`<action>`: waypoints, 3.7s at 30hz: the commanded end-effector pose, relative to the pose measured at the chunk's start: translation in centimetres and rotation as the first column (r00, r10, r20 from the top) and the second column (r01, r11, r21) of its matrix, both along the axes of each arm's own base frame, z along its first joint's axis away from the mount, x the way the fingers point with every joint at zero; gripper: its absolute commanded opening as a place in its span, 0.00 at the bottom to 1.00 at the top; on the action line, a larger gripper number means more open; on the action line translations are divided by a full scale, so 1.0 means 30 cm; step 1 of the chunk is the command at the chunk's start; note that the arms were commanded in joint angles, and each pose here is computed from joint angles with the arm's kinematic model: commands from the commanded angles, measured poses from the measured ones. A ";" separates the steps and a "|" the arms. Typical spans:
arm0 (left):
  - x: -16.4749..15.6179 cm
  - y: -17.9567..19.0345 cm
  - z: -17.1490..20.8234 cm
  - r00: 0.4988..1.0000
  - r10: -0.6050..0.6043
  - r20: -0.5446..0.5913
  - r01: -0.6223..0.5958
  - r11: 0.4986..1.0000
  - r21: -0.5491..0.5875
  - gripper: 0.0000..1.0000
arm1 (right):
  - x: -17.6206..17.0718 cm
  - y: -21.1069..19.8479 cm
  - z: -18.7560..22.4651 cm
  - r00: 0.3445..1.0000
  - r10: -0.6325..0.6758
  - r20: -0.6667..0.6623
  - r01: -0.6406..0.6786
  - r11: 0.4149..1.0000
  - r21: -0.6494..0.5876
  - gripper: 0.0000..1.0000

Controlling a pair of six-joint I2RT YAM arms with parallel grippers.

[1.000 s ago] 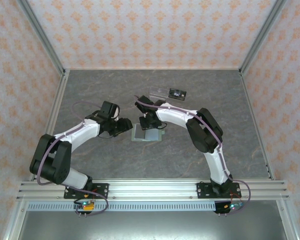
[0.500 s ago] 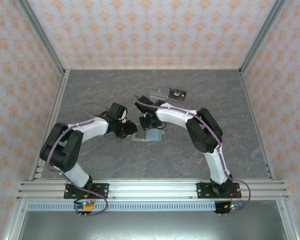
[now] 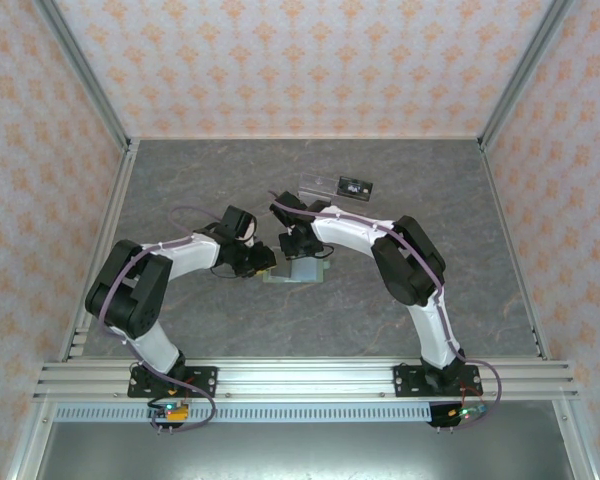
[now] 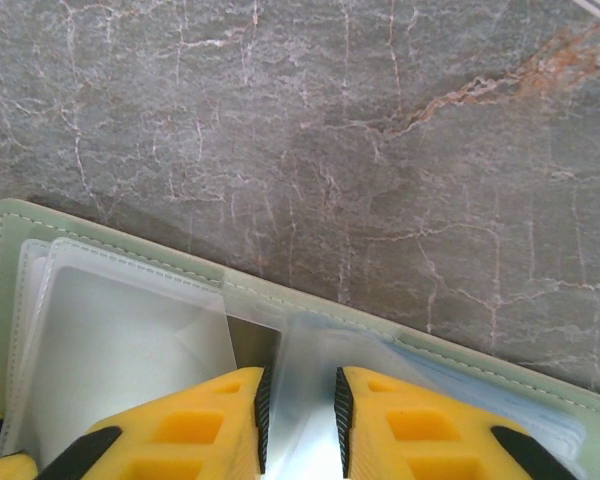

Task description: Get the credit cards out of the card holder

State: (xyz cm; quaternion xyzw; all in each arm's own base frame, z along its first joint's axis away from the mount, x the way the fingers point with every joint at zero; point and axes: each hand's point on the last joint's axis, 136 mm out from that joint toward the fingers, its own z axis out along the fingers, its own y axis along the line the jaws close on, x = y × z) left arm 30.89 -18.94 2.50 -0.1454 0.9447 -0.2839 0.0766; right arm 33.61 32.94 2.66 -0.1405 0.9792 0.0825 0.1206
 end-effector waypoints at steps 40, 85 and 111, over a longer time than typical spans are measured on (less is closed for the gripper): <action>0.032 -0.092 0.099 0.998 -0.025 0.054 0.033 0.987 -0.158 0.27 | -0.053 -0.049 -0.085 0.995 -0.060 -0.080 0.061 0.998 0.007 0.26; 0.072 -0.110 0.106 0.997 0.015 0.071 -0.009 0.997 -0.077 0.40 | 0.000 -0.158 0.209 0.964 -0.249 0.096 0.217 0.940 0.263 0.27; 0.080 -0.164 0.035 1.000 -0.009 0.010 0.011 0.991 -0.137 0.29 | -0.048 -0.135 -0.016 0.969 -0.237 -0.064 0.244 0.959 0.142 0.25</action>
